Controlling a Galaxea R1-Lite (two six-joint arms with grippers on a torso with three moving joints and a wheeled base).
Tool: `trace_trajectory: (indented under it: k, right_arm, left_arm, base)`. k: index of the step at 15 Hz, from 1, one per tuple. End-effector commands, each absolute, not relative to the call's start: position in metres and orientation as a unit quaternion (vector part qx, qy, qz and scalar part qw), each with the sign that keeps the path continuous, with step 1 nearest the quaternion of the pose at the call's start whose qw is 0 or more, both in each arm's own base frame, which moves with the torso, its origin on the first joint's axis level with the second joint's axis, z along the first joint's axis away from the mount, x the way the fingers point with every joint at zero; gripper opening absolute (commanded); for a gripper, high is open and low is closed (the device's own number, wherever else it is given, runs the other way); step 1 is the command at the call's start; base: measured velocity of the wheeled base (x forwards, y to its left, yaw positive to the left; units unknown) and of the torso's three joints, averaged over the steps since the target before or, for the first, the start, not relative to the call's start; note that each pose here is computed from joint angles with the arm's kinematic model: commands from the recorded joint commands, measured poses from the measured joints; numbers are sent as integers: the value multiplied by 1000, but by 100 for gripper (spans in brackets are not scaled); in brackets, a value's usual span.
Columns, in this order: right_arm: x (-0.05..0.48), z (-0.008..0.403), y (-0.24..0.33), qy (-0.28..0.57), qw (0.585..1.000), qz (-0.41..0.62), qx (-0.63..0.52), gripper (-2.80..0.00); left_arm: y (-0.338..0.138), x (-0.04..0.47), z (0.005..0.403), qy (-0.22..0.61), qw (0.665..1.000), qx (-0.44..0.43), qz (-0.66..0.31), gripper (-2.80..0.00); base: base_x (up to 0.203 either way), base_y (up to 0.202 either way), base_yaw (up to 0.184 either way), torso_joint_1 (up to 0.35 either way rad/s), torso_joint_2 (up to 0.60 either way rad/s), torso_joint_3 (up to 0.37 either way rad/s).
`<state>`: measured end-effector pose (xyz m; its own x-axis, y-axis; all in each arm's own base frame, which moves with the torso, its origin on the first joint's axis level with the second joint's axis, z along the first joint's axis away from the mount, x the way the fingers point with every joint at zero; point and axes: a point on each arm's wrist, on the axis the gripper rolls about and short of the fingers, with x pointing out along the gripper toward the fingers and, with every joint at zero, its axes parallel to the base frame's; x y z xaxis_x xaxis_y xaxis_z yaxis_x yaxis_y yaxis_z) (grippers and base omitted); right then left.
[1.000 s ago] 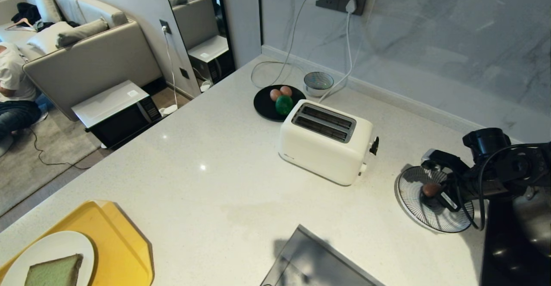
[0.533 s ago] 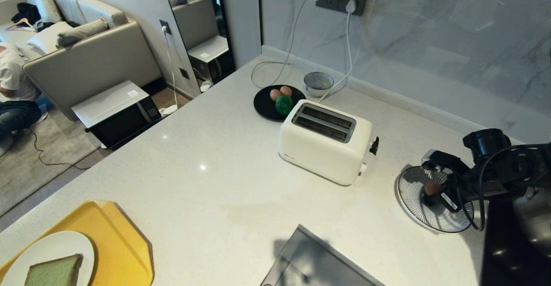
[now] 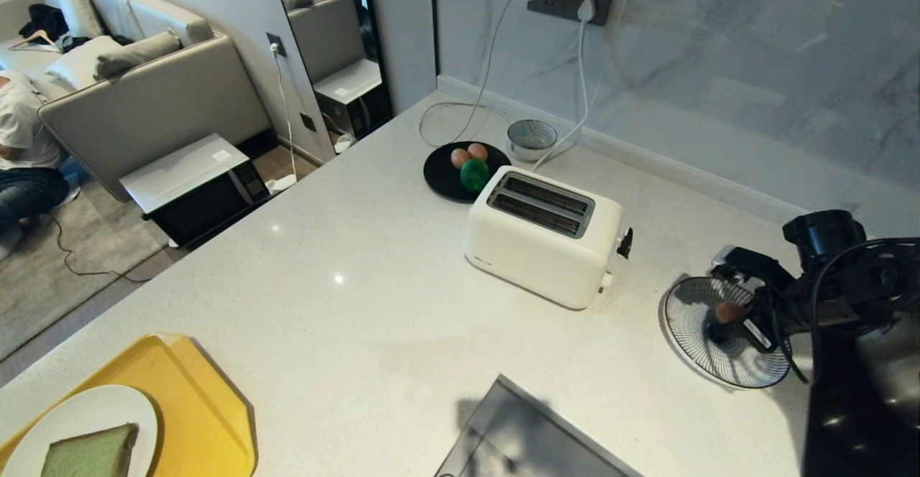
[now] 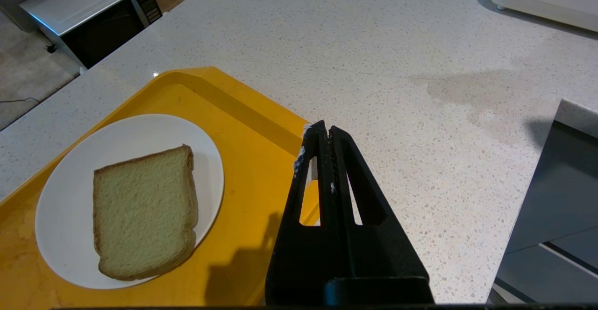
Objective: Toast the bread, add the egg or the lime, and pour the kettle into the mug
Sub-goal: Pick up the egg, then put the egg in the bowl
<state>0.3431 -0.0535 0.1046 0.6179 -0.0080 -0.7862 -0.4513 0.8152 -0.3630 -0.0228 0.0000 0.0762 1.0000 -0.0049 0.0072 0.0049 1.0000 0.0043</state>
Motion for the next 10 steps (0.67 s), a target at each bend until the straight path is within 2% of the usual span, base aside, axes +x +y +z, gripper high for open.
trace_trajectory:
  k: [1, 10]
  right_arm:
    - [329, 125, -51, 395, 865, 122, -285, -280]
    - [228, 199, -35, 300, 918, 54, -252, -280]
  left_arm:
    - [0, -23, 76, -4, 1000, 2, -2, -280]
    - [0, -23, 76, -4, 1000, 2, -2, -280]
  base:
    - [0, 0, 0, 0, 0, 0]
    - [0, 0, 0, 0, 0, 0]
